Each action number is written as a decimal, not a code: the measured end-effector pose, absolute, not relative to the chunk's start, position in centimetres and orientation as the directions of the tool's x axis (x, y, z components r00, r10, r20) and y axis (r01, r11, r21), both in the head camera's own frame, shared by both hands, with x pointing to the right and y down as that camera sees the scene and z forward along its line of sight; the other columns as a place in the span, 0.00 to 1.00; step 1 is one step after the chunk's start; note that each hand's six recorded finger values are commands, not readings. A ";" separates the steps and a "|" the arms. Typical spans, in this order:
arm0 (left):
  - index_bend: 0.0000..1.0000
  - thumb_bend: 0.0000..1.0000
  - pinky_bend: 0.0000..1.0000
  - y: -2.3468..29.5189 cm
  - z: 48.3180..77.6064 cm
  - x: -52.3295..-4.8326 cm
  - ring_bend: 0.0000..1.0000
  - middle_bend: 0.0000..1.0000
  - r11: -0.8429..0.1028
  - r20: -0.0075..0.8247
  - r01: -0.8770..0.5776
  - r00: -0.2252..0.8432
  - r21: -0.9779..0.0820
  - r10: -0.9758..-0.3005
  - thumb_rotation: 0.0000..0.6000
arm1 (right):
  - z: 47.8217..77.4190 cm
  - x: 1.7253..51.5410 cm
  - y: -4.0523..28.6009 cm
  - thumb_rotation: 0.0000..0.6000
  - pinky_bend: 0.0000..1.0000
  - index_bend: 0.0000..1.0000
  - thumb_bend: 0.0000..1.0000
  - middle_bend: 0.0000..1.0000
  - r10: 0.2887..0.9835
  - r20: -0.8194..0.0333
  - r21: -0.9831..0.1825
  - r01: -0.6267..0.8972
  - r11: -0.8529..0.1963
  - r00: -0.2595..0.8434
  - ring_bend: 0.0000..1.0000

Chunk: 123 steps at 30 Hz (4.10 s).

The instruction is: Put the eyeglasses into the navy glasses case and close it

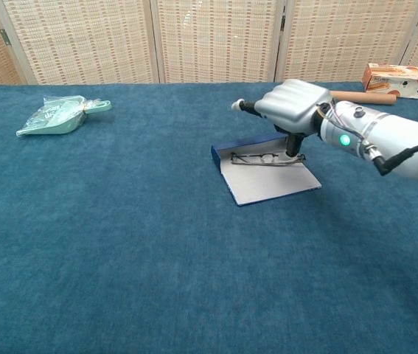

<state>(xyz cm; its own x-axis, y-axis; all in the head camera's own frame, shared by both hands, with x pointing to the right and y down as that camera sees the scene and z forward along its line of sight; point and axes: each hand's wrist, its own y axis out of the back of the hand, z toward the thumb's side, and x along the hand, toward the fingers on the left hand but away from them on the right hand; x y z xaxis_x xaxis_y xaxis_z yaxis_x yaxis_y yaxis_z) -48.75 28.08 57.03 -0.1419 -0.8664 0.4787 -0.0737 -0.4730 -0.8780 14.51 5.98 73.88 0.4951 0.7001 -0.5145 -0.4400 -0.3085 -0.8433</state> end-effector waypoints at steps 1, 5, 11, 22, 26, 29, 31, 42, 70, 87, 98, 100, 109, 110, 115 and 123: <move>0.15 0.19 0.20 28.1 57.0 -48.8 0.10 0.10 -0.472 0.478 -0.074 -0.143 -0.878 -0.867 1.00 | 73.7 14.9 6.0 1.00 0.97 0.00 0.19 1.00 0.701 -0.514 -0.843 -0.441 -0.307 0.494 1.00; 0.15 0.19 0.20 28.1 57.0 -48.9 0.10 0.10 -0.472 0.478 -0.073 -0.147 -0.878 -0.866 1.00 | 73.2 17.2 6.1 1.00 0.97 0.00 0.19 1.00 0.704 -0.525 -0.832 -0.463 -0.306 0.478 1.00; 0.15 0.19 0.20 28.2 57.1 -48.6 0.10 0.10 -0.476 0.482 -0.078 -0.139 -0.876 -0.865 1.00 | 73.6 19.3 6.5 1.00 0.97 0.00 0.19 1.00 0.702 -0.556 -0.804 -0.501 -0.319 0.445 1.00; 0.15 0.19 0.20 28.2 57.0 -48.9 0.10 0.10 -0.473 0.479 -0.073 -0.147 -0.878 -0.865 1.00 | 75.5 18.8 5.8 1.00 0.97 0.00 0.19 1.00 0.710 -0.573 -0.783 -0.530 -0.326 0.410 1.00; 0.15 0.19 0.20 28.3 57.0 -49.0 0.10 0.10 -0.474 0.479 -0.072 -0.152 -0.878 -0.865 1.00 | 76.3 17.6 5.5 1.00 0.97 0.00 0.19 1.00 0.712 -0.571 -0.784 -0.528 -0.326 0.409 1.00; 0.15 0.19 0.20 28.3 57.0 -49.0 0.10 0.10 -0.475 0.480 -0.071 -0.152 -0.877 -0.864 1.00 | 76.5 16.5 5.4 1.00 0.97 0.00 0.19 1.00 0.713 -0.566 -0.789 -0.524 -0.321 0.414 1.00; 0.15 0.19 0.20 28.3 57.0 -49.1 0.10 0.10 -0.475 0.480 -0.071 -0.155 -0.877 -0.863 1.00 | 76.6 16.0 5.2 1.00 0.97 0.00 0.19 1.00 0.715 -0.562 -0.792 -0.519 -0.320 0.416 1.00; 0.15 0.19 0.20 28.5 56.8 -49.5 0.10 0.10 -0.471 0.477 -0.074 -0.164 -0.879 -0.864 1.00 | 77.0 15.6 4.3 1.00 0.97 0.00 0.21 1.00 0.741 -0.554 -0.799 -0.493 -0.344 0.380 1.00; 0.15 0.19 0.20 28.4 56.8 -48.5 0.10 0.10 -0.470 0.480 -0.100 -0.129 -0.877 -0.868 1.00 | 72.9 20.8 11.4 1.00 0.97 0.04 0.24 1.00 0.725 -0.456 -0.890 -0.294 -0.349 0.516 1.00; 0.15 0.19 0.20 28.3 56.9 -48.4 0.10 0.10 -0.473 0.482 -0.098 -0.126 -0.876 -0.867 1.00 | 75.5 21.6 12.5 1.00 0.97 0.05 0.19 1.00 0.716 -0.496 -0.868 -0.302 -0.394 0.491 1.00; 0.15 0.19 0.20 28.4 56.9 -48.6 0.10 0.10 -0.472 0.482 -0.096 -0.133 -0.876 -0.866 1.00 | 75.8 21.1 12.3 1.00 0.97 0.05 0.19 1.00 0.714 -0.494 -0.869 -0.311 -0.385 0.495 1.00; 0.15 0.19 0.20 28.4 56.8 -48.6 0.10 0.10 -0.472 0.481 -0.096 -0.133 -0.876 -0.866 1.00 | 75.8 21.0 12.4 1.00 0.97 0.05 0.19 1.00 0.714 -0.494 -0.869 -0.314 -0.383 0.497 1.00; 0.15 0.19 0.20 28.4 56.8 -48.7 0.10 0.10 -0.472 0.481 -0.093 -0.135 -0.876 -0.866 1.00 | 75.5 20.5 11.7 1.00 0.97 0.09 0.25 1.00 0.725 -0.468 -0.883 -0.287 -0.371 0.505 1.00; 0.15 0.19 0.20 28.4 56.8 -48.7 0.10 0.10 -0.472 0.481 -0.094 -0.135 -0.877 -0.866 1.00 | 75.4 20.5 11.6 1.00 0.97 0.09 0.26 1.00 0.725 -0.467 -0.884 -0.288 -0.368 0.507 1.00; 0.15 0.19 0.20 28.5 56.8 -48.8 0.10 0.10 -0.473 0.482 -0.094 -0.140 -0.876 -0.865 1.00 | 75.2 20.0 11.3 1.00 0.97 0.10 0.26 1.00 0.721 -0.460 -0.887 -0.291 -0.358 0.517 1.00; 0.15 0.19 0.20 28.5 56.9 -48.9 0.10 0.10 -0.475 0.484 -0.093 -0.140 -0.875 -0.864 1.00 | 74.6 18.8 10.4 1.00 0.97 0.20 0.30 1.00 0.727 -0.434 -0.901 -0.263 -0.346 0.532 1.00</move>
